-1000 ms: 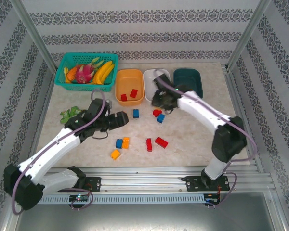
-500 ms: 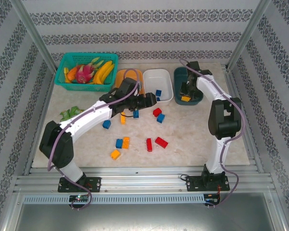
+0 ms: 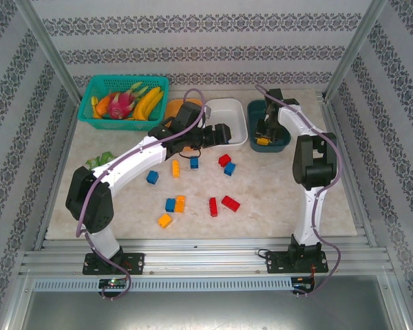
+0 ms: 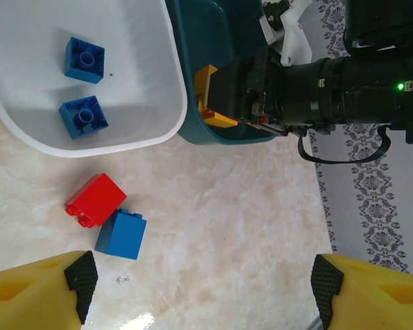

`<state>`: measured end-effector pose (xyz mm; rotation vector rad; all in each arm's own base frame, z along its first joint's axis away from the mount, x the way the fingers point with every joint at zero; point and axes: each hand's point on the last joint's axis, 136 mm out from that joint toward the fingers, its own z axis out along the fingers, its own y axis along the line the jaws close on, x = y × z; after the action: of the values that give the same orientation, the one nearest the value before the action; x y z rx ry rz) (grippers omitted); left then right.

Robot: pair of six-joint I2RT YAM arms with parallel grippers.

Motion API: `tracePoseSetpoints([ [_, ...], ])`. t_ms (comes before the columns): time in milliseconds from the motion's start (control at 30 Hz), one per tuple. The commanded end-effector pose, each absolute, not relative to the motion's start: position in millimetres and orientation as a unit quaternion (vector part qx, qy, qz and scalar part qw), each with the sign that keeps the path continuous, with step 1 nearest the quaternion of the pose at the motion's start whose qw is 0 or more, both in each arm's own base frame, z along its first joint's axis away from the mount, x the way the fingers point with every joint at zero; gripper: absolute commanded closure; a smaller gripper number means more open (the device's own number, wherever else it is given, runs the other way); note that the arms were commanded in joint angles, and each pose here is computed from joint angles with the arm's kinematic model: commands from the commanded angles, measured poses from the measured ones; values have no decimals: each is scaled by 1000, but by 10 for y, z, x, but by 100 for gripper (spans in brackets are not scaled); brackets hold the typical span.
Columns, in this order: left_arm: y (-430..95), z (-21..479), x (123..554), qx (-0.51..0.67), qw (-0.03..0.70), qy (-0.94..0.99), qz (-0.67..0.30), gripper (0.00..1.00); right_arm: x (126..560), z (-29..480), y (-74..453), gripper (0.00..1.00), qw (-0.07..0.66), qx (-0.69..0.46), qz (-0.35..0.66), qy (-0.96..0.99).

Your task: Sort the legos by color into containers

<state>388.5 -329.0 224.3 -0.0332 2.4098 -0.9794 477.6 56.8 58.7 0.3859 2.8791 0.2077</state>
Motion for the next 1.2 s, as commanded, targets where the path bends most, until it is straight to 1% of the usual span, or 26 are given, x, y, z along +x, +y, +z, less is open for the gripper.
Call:
tracePoseSetpoints([
  [0,-3330,2322,3832,5,273,890,-365,16,4756,592,567,53,104,136,77,982],
  [100,-3308,2303,3788,7,267,893,-361,16,4768,689,552,40,114,136,75,981],
  [200,-3266,2237,3694,12,256,900,-352,16,4815,986,567,33,148,133,78,977],
  [333,-3220,2039,3486,28,225,921,-318,18,4781,1461,638,31,199,128,84,968],
  [433,-3234,1843,3296,34,191,933,-302,20,4596,1765,775,32,233,118,93,961],
  [533,-3256,1607,3065,40,151,948,-278,22,4256,1940,898,33,257,114,94,955],
  [600,-3249,1462,2892,48,127,959,-249,24,3949,1992,990,33,266,109,105,952],
  [767,-3168,1108,2469,38,68,976,-202,27,3102,1898,1135,33,264,94,138,950],
  [867,-3199,912,2261,32,41,980,-193,27,2628,1803,1263,32,253,73,190,946],
  [933,-3267,822,2172,32,30,981,-191,27,2365,1765,1409,31,247,51,248,935],
  [1000,-3310,732,2126,30,22,983,-180,27,2117,1746,1486,27,243,36,288,926],
  [1100,-3266,604,2111,8,16,987,-157,31,1840,1709,1548,21,231,23,324,917],
  [1167,-3212,526,2100,-4,13,990,-140,34,1729,1692,1565,20,222,24,341,913],
])
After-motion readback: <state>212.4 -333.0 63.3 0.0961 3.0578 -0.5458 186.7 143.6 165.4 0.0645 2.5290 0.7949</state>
